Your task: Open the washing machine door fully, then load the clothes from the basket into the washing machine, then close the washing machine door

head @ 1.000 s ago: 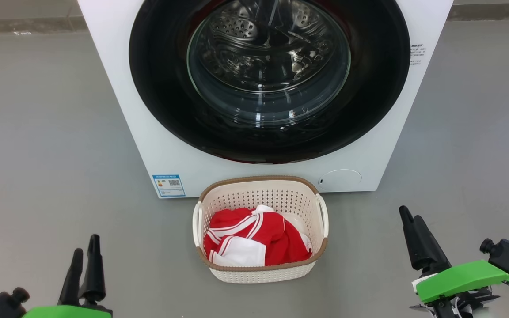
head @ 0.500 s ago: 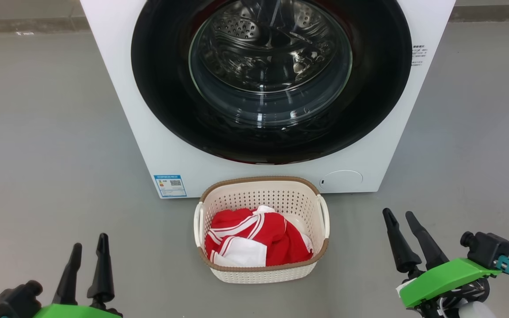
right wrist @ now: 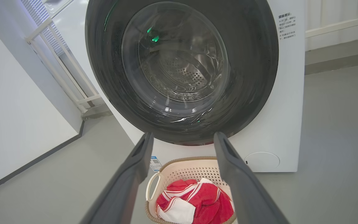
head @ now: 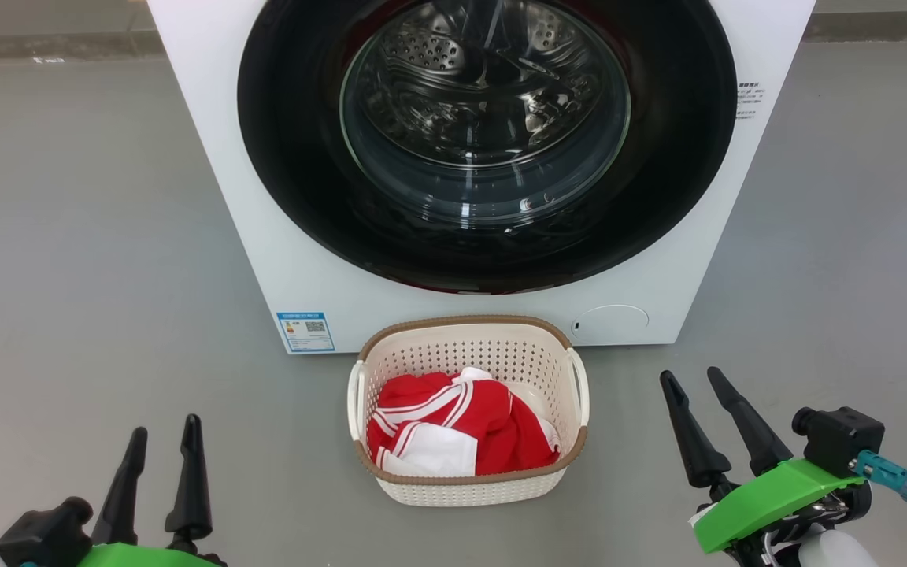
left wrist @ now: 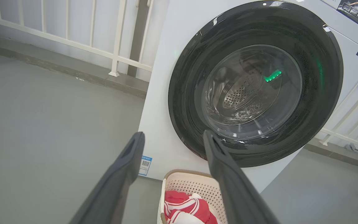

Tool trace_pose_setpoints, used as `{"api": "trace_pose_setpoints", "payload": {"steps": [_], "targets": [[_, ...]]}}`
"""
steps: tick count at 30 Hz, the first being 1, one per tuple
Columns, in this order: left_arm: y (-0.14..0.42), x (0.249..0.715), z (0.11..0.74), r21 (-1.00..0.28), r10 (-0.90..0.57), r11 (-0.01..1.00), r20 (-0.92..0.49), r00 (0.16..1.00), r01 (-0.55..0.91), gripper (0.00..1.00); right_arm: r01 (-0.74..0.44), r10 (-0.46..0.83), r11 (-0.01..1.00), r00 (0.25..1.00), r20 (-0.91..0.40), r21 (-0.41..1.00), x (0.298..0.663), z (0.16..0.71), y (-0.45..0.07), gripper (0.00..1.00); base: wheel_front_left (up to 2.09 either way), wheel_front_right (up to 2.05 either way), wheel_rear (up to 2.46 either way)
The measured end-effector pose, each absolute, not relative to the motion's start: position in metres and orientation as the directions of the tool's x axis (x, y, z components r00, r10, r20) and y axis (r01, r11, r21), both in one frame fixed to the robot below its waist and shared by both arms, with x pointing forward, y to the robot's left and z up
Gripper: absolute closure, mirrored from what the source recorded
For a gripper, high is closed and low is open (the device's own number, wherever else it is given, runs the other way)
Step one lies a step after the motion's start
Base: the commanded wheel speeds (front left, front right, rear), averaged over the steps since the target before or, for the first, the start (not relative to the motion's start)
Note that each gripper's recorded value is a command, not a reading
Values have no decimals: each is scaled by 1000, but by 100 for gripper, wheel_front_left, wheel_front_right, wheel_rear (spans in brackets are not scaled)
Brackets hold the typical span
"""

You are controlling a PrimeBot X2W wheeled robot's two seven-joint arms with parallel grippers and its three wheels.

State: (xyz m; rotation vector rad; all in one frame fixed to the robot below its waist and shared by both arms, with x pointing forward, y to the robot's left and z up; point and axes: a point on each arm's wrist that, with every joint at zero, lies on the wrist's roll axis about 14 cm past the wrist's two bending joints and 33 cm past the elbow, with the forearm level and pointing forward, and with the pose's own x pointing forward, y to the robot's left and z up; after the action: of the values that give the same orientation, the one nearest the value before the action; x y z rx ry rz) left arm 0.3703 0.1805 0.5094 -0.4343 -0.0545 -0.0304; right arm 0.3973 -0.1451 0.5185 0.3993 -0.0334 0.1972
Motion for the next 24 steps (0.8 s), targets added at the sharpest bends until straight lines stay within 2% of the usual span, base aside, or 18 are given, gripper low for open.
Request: {"api": "trace_pose_setpoints", "payload": {"steps": [24], "targets": [[171, 367, 521, -181, -69, 979, 122, 990, 90, 0, -293, 279, 950, 952, 127, 111, 398, 531, -126, 0, 0, 0, 0]]}}
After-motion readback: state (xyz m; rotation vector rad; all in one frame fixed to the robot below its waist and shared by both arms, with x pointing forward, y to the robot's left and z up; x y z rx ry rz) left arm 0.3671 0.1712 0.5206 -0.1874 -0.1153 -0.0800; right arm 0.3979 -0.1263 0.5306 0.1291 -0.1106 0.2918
